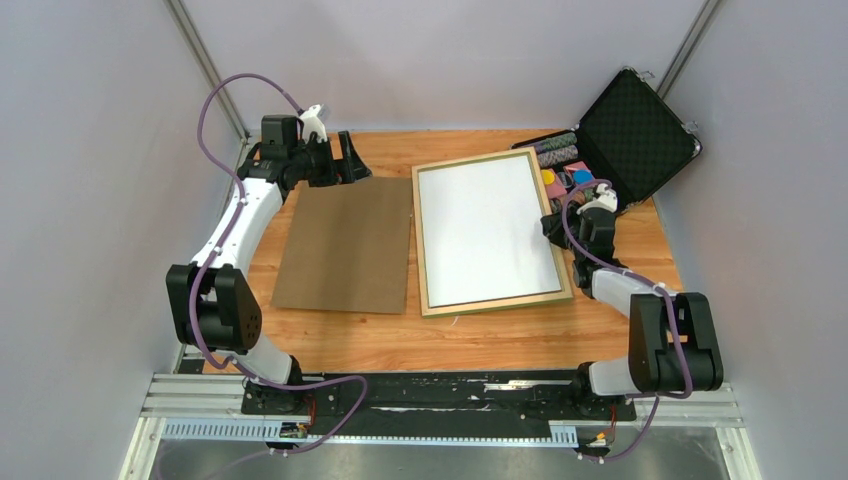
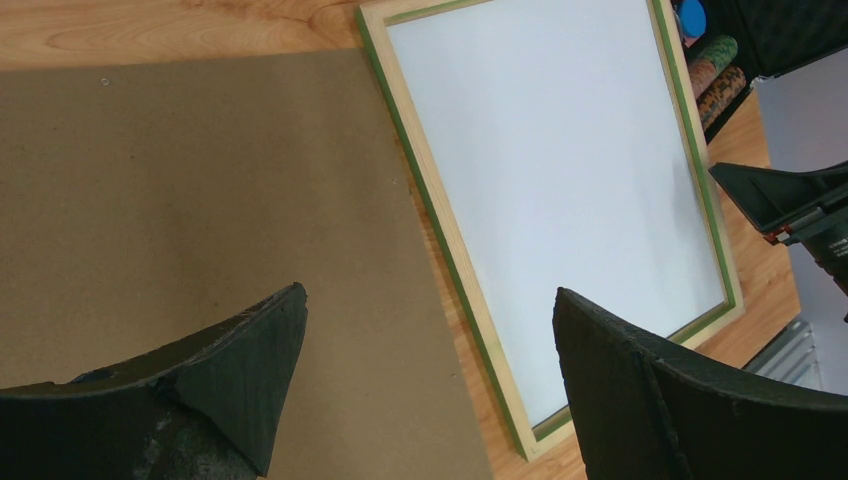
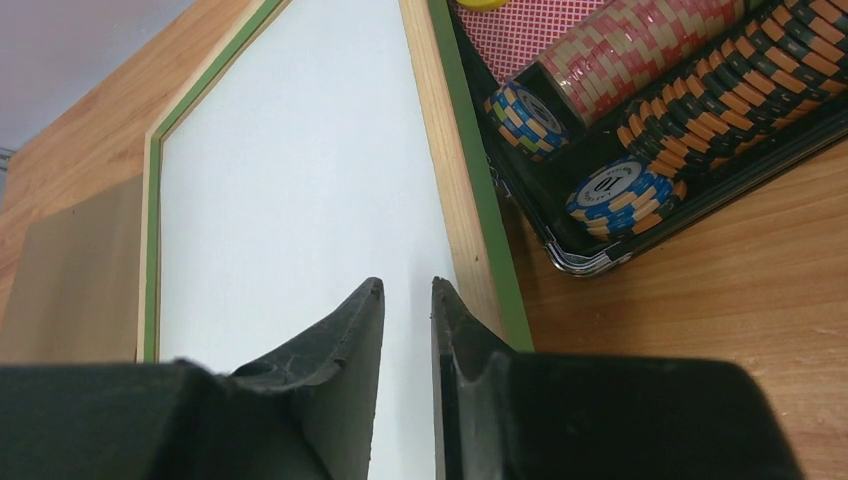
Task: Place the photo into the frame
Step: Turn over the photo from the photo frame.
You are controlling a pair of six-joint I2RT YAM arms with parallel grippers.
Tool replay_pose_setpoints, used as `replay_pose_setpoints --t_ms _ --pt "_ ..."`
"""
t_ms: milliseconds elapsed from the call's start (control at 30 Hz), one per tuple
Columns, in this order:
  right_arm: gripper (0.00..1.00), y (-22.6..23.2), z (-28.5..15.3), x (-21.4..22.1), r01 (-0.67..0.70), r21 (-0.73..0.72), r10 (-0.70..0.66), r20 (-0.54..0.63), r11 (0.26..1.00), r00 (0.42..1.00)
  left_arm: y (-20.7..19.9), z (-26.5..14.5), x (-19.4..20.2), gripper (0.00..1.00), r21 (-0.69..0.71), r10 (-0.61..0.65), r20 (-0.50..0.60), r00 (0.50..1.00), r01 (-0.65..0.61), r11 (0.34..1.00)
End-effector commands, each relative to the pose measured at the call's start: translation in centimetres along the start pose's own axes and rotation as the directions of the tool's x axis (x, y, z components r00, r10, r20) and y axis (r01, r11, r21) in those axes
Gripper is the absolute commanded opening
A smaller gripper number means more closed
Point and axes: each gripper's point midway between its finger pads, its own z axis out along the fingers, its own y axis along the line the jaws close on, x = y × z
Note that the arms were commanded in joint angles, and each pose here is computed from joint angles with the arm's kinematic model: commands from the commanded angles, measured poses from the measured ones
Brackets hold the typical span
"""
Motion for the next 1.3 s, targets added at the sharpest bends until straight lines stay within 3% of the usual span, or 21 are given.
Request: replay_pose_setpoints --t_ms 0,200,533,800,1067,1267 --pt "0.24 1.3 -0.1 -3.2 0.033 -0.030 -0.030 0.094 0.999 0.995 -0.4 -0.5 -0.5 1.00 0.021 0.035 0.016 0.999 -0.035 0.999" --pt "0.30 1.9 -0.4 -3.8 0.054 -0.053 -0.048 0.105 0.997 0.993 -0.3 -0.5 -0.5 1.00 0.014 0.038 0.014 0.999 -0.038 0.999" --pt "0.63 3.8 -0.3 -5.2 0.138 -0.122 -0.122 0.130 0.983 0.984 1.5 -0.9 0.0 1.00 -0.078 0.099 0.007 0.995 -0.098 0.992" --pt "0.68 5.9 -0.3 -6.6 0.273 -0.160 -0.247 0.164 0.949 0.955 4.8 -1.9 1.1 1.00 -0.222 0.194 -0.033 0.980 -0.197 0.955" --pt "0.70 14.2 -0.7 -4.7 0.523 -0.267 -0.484 0.203 0.809 0.852 10.2 -3.8 2.4 1.00 -0.336 0.177 -0.137 0.975 -0.214 0.917" --pt "0.73 21.7 -1.1 0.0 0.671 -0.420 -0.643 0.231 0.611 0.730 15.0 -5.9 4.6 1.00 -0.361 0.086 -0.262 0.961 -0.180 0.915"
